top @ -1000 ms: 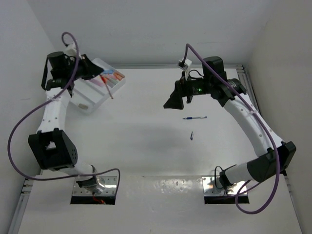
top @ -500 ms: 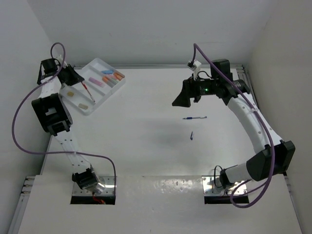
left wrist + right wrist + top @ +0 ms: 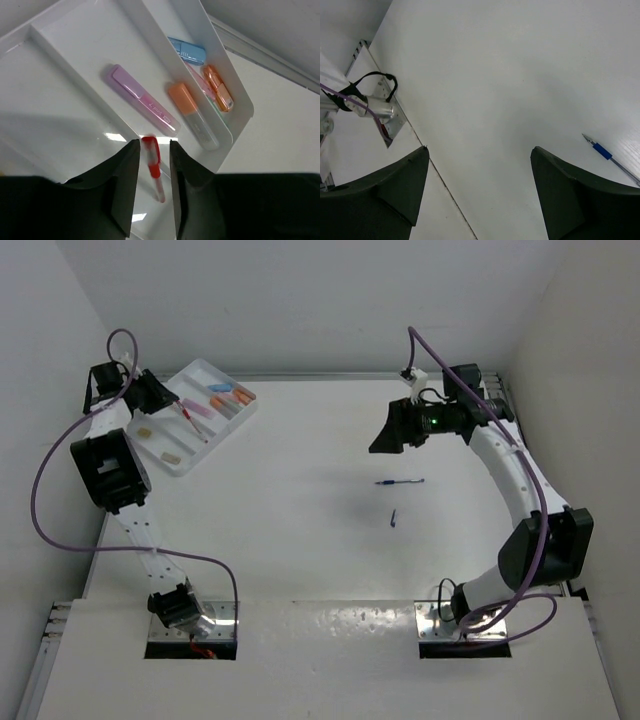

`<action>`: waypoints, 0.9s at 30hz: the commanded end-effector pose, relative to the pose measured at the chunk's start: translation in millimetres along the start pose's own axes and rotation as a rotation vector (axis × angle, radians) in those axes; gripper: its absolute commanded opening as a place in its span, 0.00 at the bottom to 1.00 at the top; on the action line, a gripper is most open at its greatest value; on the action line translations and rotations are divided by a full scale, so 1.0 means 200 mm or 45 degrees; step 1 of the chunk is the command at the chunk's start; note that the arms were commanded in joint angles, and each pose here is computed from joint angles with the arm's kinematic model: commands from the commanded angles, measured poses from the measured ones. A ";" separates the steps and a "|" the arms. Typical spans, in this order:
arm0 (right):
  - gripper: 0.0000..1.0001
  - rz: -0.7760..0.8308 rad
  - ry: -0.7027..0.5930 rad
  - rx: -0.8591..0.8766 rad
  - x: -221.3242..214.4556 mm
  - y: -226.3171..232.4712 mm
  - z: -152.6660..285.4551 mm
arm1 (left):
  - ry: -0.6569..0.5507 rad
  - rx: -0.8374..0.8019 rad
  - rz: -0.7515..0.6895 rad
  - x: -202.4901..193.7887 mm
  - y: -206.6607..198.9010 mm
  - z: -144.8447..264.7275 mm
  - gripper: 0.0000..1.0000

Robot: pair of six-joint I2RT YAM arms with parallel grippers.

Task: Sort the stationery into containers
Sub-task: Place the pen in the storage box.

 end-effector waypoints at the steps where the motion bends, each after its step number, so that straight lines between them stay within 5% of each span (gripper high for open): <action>1: 0.80 0.025 0.007 -0.008 0.00 -0.04 0.00 | -0.123 -0.012 -0.021 0.10 0.04 0.06 0.39; 5: 0.76 0.010 -0.009 -0.125 0.00 -0.09 0.01 | -0.278 0.005 -0.142 0.25 -0.06 0.22 0.57; 10: 0.69 -0.024 0.014 -0.288 -0.06 -0.17 0.01 | -0.373 0.049 -0.457 0.44 -0.30 0.44 0.56; 12: 0.63 0.060 0.059 -0.410 -0.09 -0.23 -0.02 | -0.362 -0.014 -0.744 0.47 -0.53 0.55 0.54; 19: 0.43 0.474 0.263 -0.590 -0.01 -0.45 -0.13 | -0.146 -0.399 -1.074 0.14 -0.93 0.64 0.53; 27: 0.32 0.814 0.733 -0.573 0.11 -0.77 -0.21 | 0.057 -0.814 -1.257 -0.25 -1.26 0.73 0.54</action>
Point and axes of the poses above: each gripper's point midway between its finger pads, its own z axis back along the fingers, its own y axis along the line the jaws close on, x = y × z, the point moved 10 cm from there along z, back along the fingers, and after that the axes turned 14 degrees about -z, right-handed, at the moved point
